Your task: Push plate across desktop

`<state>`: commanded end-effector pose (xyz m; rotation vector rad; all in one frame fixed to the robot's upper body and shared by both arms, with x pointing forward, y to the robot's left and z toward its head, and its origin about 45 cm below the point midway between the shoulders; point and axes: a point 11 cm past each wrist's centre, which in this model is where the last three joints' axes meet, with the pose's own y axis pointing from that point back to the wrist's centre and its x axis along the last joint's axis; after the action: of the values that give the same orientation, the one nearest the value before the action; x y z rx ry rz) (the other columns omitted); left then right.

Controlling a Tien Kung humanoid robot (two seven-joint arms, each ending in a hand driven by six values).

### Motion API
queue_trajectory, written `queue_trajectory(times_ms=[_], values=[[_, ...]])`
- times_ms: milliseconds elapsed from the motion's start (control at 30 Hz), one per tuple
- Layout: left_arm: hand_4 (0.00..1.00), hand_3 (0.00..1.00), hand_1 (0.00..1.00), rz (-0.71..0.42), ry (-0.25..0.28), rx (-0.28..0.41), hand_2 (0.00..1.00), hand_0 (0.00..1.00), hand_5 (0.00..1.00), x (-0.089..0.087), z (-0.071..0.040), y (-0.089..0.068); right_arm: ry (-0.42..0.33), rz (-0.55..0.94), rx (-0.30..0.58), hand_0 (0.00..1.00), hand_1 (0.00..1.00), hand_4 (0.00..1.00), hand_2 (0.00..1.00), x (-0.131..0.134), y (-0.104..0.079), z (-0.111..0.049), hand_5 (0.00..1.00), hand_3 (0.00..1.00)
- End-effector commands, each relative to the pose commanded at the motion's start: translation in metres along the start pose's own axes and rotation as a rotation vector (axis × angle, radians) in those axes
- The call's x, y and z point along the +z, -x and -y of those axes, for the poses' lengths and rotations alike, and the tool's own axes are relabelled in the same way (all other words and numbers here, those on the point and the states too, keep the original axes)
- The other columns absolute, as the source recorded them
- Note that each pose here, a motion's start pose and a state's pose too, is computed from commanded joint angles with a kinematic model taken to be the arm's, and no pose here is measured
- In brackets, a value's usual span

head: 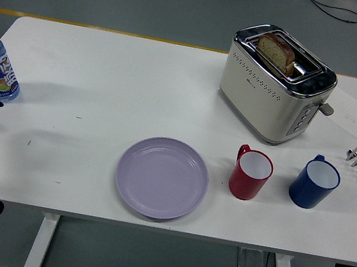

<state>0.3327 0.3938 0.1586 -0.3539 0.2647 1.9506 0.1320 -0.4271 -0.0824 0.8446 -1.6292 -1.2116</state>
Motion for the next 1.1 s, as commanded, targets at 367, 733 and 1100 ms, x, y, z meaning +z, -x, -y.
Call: queue_trajectory(times_ms=[367, 733, 1100], values=[[0.985, 0.668, 0.658, -0.06, -0.176, -0.111, 0.656, 0.498, 0.998, -0.019, -0.004, 0.01, -0.006, -0.001, -0.001, 0.63, 0.59, 0.368, 0.678, -0.003, 0.001, -0.001, 0.382, 0.606], [0.797, 0.656, 0.739, -0.057, -0.207, -0.036, 0.717, 0.663, 0.998, -0.022, -0.005, 0.004, -0.008, 0.002, -0.002, 0.631, 0.591, 0.367, 0.678, -0.004, 0.001, -0.001, 0.382, 0.606], [0.676, 0.598, 0.674, -0.301, -0.083, -0.039, 0.651, 0.643, 0.998, -0.019, -0.009, 0.01, 0.0, -0.001, -0.001, 0.631, 0.591, 0.365, 0.678, -0.001, 0.001, -0.001, 0.381, 0.605]])
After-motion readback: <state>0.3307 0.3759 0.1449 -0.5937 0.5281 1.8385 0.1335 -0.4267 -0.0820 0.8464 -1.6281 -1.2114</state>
